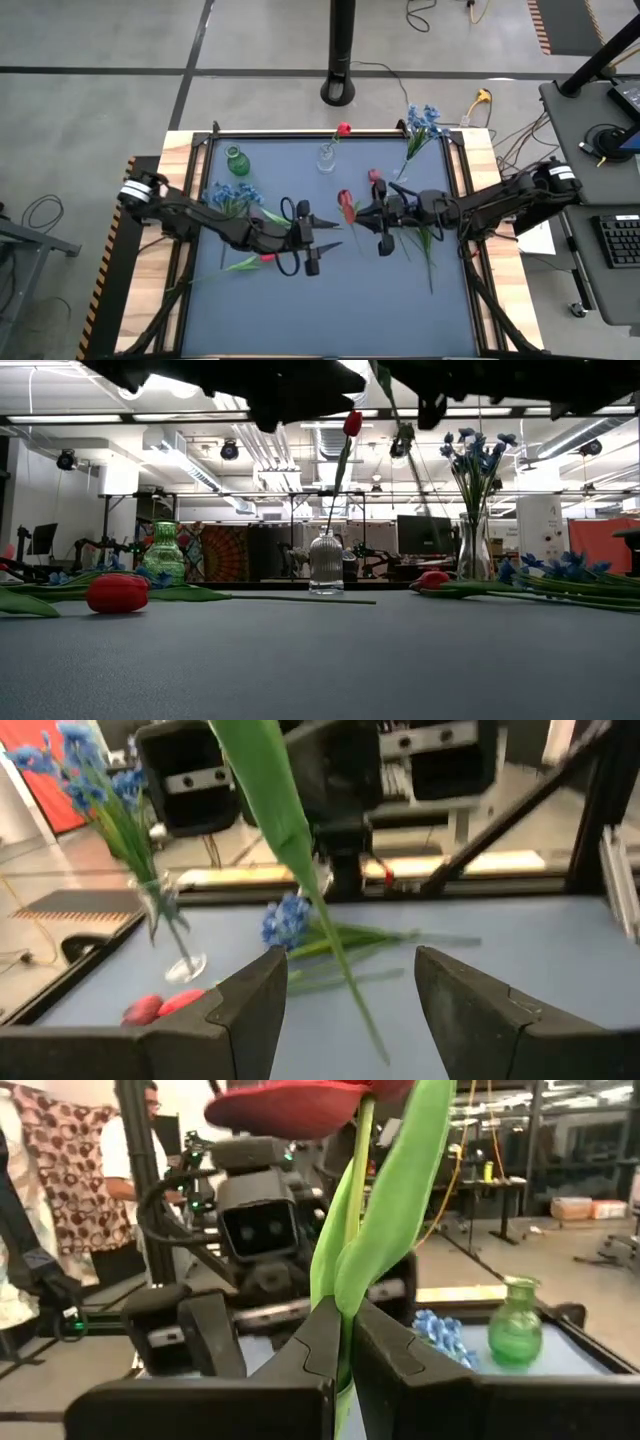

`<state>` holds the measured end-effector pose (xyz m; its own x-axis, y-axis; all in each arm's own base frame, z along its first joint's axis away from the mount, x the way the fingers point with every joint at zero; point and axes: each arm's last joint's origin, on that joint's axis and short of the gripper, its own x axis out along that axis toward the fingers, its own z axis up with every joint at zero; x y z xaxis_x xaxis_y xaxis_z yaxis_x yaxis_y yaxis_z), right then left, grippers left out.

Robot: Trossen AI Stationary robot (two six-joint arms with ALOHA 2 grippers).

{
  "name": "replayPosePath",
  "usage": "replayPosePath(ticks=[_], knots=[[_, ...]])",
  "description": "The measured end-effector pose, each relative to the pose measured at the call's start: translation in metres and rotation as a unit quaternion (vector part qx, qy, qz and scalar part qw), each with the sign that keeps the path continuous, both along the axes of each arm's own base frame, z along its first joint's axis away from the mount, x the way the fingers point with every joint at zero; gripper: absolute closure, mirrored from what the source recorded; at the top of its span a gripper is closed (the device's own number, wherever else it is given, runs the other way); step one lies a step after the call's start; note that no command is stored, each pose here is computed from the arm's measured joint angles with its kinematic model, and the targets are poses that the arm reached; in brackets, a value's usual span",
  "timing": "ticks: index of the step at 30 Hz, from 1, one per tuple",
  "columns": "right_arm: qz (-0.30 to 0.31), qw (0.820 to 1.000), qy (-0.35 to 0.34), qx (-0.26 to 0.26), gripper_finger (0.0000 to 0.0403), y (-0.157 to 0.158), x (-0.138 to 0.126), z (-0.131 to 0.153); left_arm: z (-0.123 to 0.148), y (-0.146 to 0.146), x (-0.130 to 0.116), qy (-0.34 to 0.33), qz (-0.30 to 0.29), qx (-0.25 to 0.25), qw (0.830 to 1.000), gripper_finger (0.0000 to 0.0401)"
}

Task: Sort flowers into vase by color
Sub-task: Put the center dark red flower into the green vase

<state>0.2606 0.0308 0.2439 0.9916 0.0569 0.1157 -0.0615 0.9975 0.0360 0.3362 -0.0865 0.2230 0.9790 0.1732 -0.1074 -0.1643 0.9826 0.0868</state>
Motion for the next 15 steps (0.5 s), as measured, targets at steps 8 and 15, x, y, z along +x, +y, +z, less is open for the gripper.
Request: replayPosePath(ticks=[8, 15], knots=[[0.031, 0.998, -0.021, -0.053, 0.0390, 0.011, 0.018, 0.014, -0.001, 0.005, 0.007, -0.041, 0.001, -0.024, 0.999, 0.0197], [0.024, 0.994, -0.030, -0.100, 0.0390, 0.014, 0.034, 0.020, 0.007, 0.003, 0.010, -0.065, -0.023, -0.031, 0.997, 0.0206]])
